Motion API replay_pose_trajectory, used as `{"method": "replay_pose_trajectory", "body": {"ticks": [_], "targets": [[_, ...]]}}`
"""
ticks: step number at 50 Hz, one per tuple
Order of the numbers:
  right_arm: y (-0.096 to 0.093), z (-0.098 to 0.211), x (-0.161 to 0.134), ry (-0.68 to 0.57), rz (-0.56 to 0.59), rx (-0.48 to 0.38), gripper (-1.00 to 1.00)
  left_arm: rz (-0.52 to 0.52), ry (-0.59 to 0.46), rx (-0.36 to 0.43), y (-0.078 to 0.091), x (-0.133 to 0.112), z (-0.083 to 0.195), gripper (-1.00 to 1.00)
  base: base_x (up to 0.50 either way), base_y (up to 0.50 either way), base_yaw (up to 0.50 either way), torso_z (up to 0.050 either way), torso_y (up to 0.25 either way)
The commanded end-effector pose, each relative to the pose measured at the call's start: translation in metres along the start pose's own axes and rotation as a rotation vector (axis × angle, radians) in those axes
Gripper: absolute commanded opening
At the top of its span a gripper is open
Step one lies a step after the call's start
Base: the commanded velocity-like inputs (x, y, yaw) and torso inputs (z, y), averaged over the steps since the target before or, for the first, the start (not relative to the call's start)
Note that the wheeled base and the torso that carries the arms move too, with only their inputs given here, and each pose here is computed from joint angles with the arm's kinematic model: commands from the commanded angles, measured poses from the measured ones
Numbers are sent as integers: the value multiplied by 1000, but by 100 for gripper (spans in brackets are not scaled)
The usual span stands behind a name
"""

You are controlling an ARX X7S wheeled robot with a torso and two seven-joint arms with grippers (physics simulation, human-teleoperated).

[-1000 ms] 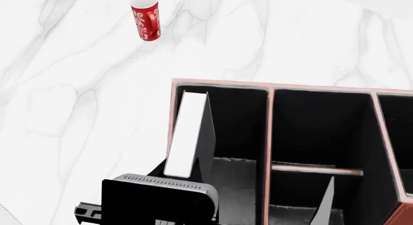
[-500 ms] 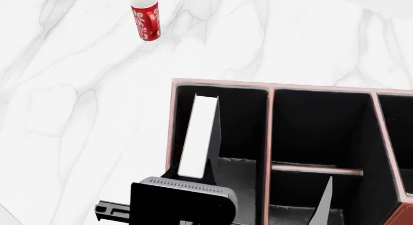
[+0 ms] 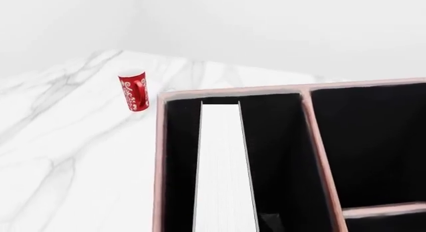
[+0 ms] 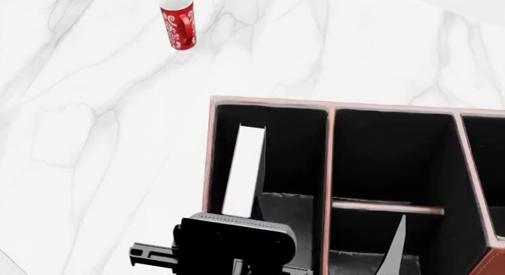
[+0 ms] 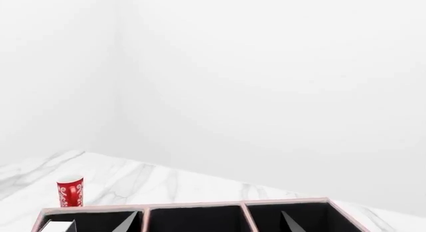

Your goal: Pick up the book and place it in the left compartment of the caddy.

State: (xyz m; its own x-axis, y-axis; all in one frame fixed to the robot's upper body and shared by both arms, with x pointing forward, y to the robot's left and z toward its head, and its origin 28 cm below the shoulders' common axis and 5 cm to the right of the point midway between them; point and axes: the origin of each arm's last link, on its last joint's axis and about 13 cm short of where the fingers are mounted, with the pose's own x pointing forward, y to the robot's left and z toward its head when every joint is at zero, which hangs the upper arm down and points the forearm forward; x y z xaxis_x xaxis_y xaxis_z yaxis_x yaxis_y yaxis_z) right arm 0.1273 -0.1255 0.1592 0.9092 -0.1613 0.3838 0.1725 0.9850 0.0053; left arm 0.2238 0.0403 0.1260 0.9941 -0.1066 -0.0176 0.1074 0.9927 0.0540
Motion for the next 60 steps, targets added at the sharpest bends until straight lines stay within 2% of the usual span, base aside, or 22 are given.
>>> {"method": "replay_pose_trajectory", "body": {"ticks": [1,50,51,60], "targets": [[0,-1,0,0,0,-1,100,23,-27,-10,-1,9,-4,-100,0,0,0,0,0],[0,-2,1,1,0,-2,100,-5,-14,-22,-2,21,-26,-100,0,0,0,0,1],[0,-2,0,2,0,-2,100,-9,-12,-23,-2,21,-26,100,0,0,0,0,0],[0,-2,1,2,0,-2,100,-14,-9,-33,-1,21,-24,100,0,0,0,0,0]]}}
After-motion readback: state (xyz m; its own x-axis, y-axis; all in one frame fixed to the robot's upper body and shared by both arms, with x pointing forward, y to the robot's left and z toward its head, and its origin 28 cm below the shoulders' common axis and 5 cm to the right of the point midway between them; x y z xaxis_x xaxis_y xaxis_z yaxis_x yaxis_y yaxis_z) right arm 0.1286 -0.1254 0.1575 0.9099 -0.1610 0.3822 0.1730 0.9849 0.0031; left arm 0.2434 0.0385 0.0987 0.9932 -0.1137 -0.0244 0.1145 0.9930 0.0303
